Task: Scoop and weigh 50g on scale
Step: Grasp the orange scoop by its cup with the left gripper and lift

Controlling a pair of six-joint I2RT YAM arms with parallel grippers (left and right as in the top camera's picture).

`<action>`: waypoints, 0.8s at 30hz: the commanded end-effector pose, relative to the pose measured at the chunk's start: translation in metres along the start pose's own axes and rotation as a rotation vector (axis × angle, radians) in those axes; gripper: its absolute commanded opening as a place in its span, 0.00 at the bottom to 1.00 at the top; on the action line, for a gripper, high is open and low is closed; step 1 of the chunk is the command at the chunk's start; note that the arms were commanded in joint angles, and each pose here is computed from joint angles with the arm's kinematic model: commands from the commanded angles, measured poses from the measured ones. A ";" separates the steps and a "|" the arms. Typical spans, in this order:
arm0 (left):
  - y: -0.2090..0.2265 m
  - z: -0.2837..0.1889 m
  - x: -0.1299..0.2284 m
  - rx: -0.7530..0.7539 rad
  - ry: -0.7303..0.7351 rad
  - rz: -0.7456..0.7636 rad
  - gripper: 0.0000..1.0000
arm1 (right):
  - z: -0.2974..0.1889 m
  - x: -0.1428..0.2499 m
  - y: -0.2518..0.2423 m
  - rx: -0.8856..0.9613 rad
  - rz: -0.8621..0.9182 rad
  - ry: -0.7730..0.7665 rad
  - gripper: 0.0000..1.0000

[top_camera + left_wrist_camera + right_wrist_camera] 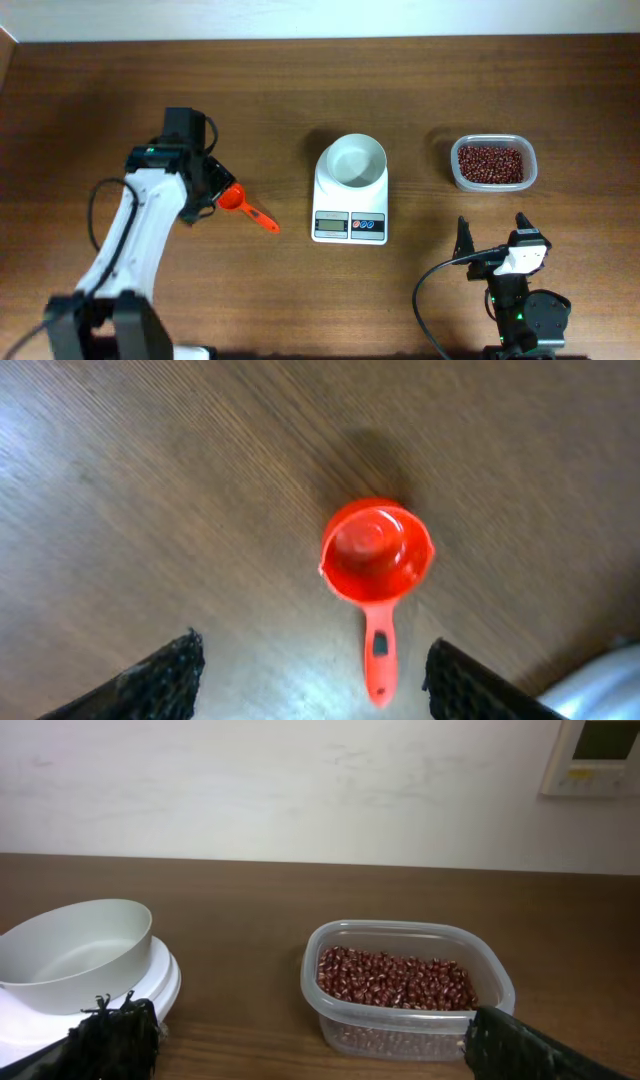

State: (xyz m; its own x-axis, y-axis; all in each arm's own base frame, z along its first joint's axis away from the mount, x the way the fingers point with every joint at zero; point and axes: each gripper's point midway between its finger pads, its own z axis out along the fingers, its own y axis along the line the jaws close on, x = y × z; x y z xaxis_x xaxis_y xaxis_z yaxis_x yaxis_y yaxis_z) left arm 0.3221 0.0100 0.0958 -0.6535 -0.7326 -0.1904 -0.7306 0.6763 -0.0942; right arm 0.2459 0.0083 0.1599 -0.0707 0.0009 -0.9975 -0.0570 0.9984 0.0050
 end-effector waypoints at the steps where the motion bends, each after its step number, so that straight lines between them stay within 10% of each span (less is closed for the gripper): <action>1: 0.002 0.031 0.001 -0.075 0.044 -0.056 0.56 | 0.000 0.003 -0.002 0.010 0.000 0.001 0.99; 12: -0.003 0.099 0.006 -0.081 0.055 -0.063 0.39 | 0.000 0.003 -0.002 0.010 0.000 0.001 0.99; 17: 0.003 0.109 0.017 -0.081 0.064 -0.060 0.00 | 0.000 0.003 -0.002 0.010 0.000 0.001 0.99; 24: 0.000 0.063 0.011 -0.015 0.020 -0.066 0.00 | 0.000 0.003 -0.002 0.010 0.000 0.001 0.99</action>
State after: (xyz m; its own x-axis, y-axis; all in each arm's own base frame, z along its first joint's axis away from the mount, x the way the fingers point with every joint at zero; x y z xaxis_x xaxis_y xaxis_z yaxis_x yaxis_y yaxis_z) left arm 0.3233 0.0083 0.0057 -0.6178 -0.7772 -0.1192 -0.7804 0.6246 -0.0275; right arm 0.2459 0.0083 0.1600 -0.0703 0.0013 -0.9975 -0.0570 0.9984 0.0053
